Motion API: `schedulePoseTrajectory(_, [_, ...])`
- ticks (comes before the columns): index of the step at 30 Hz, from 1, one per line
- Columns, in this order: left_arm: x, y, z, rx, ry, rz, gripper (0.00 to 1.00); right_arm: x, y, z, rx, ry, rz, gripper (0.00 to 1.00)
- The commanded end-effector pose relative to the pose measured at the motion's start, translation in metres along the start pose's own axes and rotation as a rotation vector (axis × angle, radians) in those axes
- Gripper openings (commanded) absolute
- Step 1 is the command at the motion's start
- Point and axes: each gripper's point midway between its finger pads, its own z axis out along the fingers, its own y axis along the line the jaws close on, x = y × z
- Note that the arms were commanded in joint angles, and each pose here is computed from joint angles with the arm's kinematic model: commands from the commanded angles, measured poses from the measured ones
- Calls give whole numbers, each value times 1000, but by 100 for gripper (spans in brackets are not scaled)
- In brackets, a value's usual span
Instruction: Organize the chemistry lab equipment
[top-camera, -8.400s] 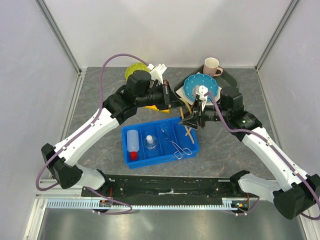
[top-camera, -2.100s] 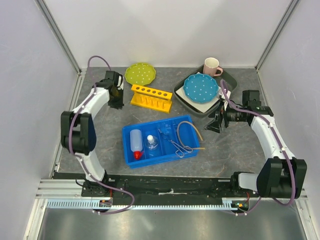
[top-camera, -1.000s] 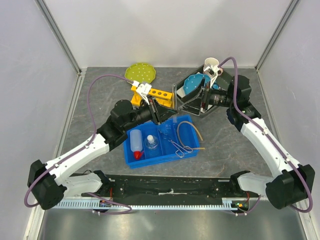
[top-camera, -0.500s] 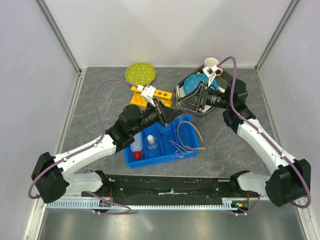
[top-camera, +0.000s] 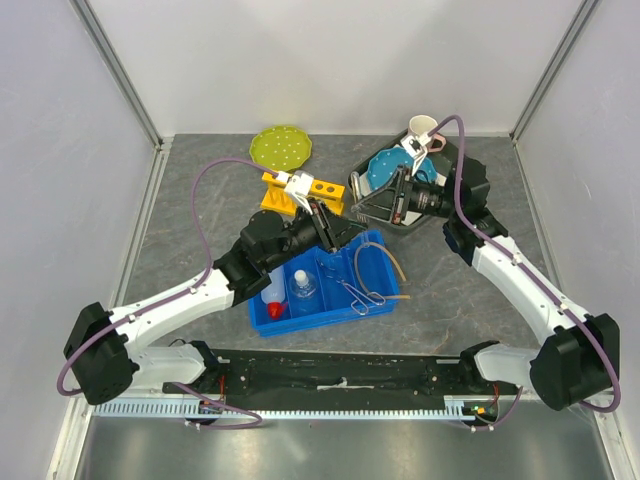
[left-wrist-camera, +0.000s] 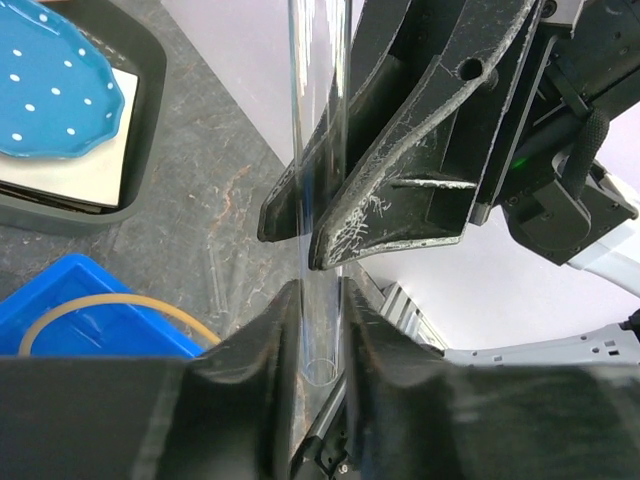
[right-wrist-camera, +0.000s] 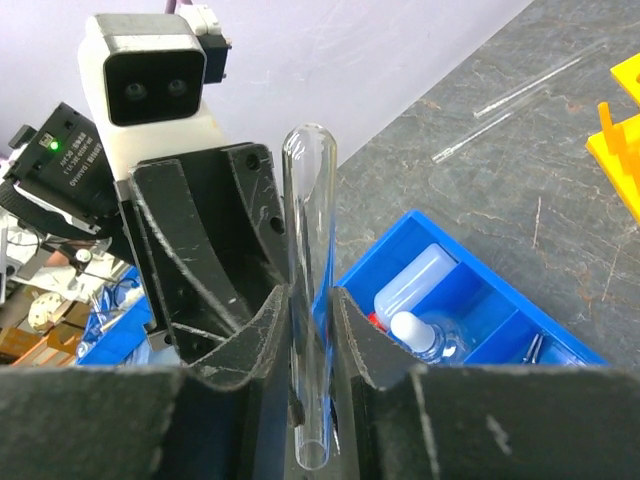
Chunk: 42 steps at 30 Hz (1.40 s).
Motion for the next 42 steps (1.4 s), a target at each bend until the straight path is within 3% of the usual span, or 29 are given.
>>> schedulePoseTrajectory(1, [-13,-20,-4,52,-21,-10,42,-2,5,-1,1,11,-64,20])
schedulePoseTrajectory(3, [-13,-26,-8,66,0,-7,59,-2,5,-2,5,14,-102,19])
schedulePoseTrajectory(8, [-11,-32,-31,74,97,29,72,6,1,-5,25,40,-136,19])
schedulePoseTrajectory(11, [-25,-29,-51,56,117,16,82,11,-1,-6,29,56,-153,19])
schedulePoseTrajectory(13, [-46,-28,-61,63,120,-6,83,19,1,-5,14,80,-156,19])
schedulePoseTrajectory(22, [-70,-13,-51,-2,215,-109,82,41,17,2,-46,154,-218,19])
schedulePoseTrajectory(42, [-38,12,-17,-130,360,-102,51,52,18,8,-66,195,-215,20])
